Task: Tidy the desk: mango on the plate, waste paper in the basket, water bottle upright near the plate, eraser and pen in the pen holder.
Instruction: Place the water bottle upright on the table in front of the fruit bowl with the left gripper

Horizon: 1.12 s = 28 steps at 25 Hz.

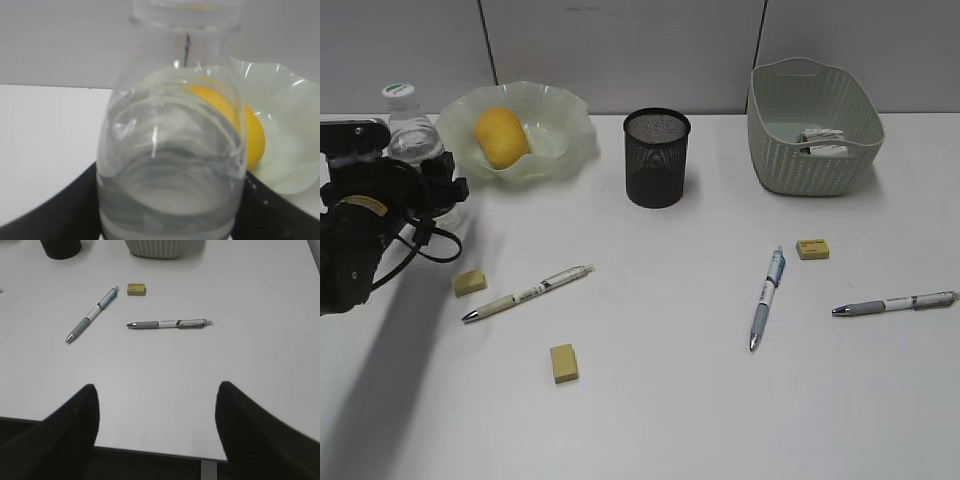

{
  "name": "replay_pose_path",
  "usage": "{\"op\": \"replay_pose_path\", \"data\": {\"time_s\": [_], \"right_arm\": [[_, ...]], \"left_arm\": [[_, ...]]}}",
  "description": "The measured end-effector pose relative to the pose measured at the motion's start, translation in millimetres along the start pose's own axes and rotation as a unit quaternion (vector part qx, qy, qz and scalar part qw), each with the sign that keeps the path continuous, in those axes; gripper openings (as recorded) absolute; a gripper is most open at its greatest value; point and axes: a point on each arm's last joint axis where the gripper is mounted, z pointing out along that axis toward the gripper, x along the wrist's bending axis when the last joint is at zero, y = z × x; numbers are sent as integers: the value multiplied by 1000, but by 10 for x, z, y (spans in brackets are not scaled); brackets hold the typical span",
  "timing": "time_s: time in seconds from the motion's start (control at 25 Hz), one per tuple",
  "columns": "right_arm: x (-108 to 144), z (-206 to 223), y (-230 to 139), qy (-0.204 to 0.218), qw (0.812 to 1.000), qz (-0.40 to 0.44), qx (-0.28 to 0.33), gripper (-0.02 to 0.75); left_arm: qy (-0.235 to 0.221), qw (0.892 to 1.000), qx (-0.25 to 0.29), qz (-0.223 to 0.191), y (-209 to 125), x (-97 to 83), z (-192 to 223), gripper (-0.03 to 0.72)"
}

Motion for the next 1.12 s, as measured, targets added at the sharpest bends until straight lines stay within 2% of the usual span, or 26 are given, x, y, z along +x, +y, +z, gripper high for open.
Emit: {"op": "replay_pose_path", "data": {"time_s": [0.2, 0.48, 0.68, 0.96, 1.12], "right_arm": [[0, 0, 0, 0, 1000, 1, 0, 568], [0, 0, 0, 1, 1000, 0, 0, 568], [0, 0, 0, 1, 1000, 0, 0, 568], [0, 0, 0, 1, 1000, 0, 0, 568], [0, 0, 0, 1, 1000, 0, 0, 568]], "left_arm": [[-1, 1000, -2, -14, -7, -9, 39, 518], [-1, 1000, 10, -19, -10, -12, 39, 610], [-2, 1000, 17, -23, 89, -14, -24, 633], [7, 997, 66, -25, 132, 79, -445, 636], [-13, 995, 91, -27, 360, 73, -725, 635]]}}
